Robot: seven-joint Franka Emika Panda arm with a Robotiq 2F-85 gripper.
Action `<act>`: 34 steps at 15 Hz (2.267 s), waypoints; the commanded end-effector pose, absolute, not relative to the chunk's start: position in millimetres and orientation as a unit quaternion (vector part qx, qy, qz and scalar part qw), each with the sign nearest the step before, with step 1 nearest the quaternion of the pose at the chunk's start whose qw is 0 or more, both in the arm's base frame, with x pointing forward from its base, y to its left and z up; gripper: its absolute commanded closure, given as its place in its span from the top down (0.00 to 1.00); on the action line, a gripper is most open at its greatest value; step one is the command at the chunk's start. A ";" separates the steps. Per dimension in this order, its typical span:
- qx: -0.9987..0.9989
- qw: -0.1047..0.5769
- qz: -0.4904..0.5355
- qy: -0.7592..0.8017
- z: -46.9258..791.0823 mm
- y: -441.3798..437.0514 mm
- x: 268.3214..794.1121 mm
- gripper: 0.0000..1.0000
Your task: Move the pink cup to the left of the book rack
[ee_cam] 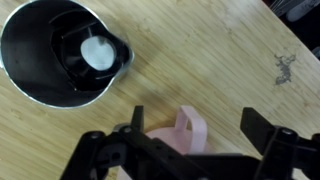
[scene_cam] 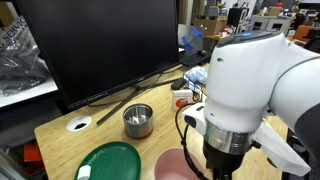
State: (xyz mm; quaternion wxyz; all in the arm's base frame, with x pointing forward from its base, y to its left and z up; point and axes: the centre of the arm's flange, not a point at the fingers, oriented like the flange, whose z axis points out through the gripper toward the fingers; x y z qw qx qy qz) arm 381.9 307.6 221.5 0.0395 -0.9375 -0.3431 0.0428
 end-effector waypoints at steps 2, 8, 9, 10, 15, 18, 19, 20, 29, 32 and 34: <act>-0.935 0.039 0.034 -0.351 217.9 307.7 391.2 0.61; -0.935 0.036 0.035 -0.351 217.7 305.7 391.2 0.20; -0.935 0.036 0.036 -0.350 217.8 305.2 391.2 0.13; -0.936 0.036 0.036 -0.350 217.9 304.6 391.3 0.06; -0.940 0.028 0.030 -0.339 223.0 296.9 393.3 0.04; -0.941 0.019 0.021 -0.336 238.1 289.6 395.3 0.04; -0.941 0.019 0.013 -0.336 245.8 287.9 396.4 0.04; -0.943 0.015 0.006 -0.333 254.3 286.0 398.0 0.04; -0.978 -0.010 -0.039 -0.203 337.6 244.3 420.2 0.04; -0.991 -0.013 -0.037 -0.126 344.6 218.1 429.6 0.04; -0.996 -0.011 -0.030 -0.080 343.6 205.8 433.3 0.04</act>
